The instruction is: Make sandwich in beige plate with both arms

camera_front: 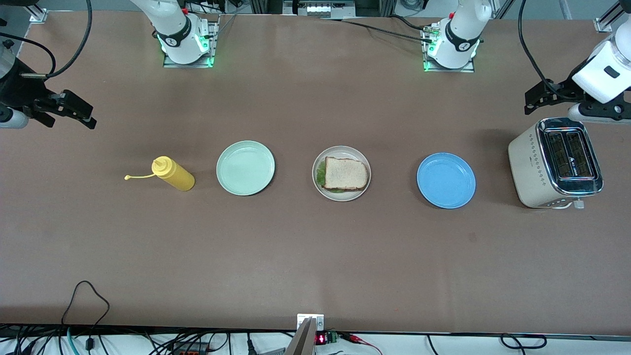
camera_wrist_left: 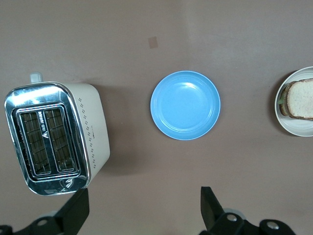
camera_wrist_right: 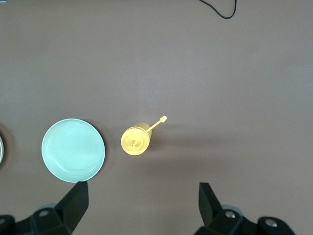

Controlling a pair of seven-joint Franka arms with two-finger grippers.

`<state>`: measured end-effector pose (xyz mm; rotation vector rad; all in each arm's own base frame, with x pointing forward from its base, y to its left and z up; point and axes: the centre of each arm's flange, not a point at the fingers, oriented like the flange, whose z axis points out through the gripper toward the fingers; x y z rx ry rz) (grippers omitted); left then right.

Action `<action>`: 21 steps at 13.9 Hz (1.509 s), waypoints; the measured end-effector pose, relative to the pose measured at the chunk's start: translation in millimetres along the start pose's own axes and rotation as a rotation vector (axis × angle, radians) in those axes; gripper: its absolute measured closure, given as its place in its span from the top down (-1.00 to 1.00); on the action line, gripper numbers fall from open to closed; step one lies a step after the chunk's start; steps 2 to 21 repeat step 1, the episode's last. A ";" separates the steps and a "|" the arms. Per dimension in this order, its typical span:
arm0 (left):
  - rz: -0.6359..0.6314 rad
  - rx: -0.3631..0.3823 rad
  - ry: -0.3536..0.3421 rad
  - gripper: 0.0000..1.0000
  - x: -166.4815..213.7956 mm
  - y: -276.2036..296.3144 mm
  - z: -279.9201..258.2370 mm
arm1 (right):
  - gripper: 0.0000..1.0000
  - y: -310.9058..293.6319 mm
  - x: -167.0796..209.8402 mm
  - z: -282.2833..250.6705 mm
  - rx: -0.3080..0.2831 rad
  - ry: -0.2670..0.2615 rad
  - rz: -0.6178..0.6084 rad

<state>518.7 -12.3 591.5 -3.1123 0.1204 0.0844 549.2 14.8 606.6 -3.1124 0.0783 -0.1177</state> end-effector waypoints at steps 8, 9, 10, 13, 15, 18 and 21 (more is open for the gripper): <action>0.001 0.000 0.000 1.00 0.0 0.6 -0.1 | 1.00 -0.1 0.0 0.0 0.000 0.000 0.000; 0.001 0.000 0.000 1.00 0.0 0.6 -0.1 | 1.00 -0.1 0.0 0.0 0.000 0.000 0.000; 0.001 0.000 0.000 1.00 0.0 0.6 -0.1 | 1.00 -0.1 0.0 0.0 0.000 0.000 0.000; 0.001 0.000 0.000 1.00 0.0 0.6 -0.1 | 1.00 -0.1 0.0 0.0 0.000 0.000 0.000; 0.001 0.000 0.000 1.00 0.0 0.6 -0.1 | 1.00 -0.1 0.0 0.0 0.000 0.000 0.000; 0.001 0.000 0.000 1.00 0.0 0.6 -0.1 | 1.00 -0.1 0.0 0.0 0.000 0.000 0.000; 0.001 0.000 0.000 1.00 0.0 0.6 -0.1 | 1.00 -0.1 0.0 0.0 0.000 0.000 0.000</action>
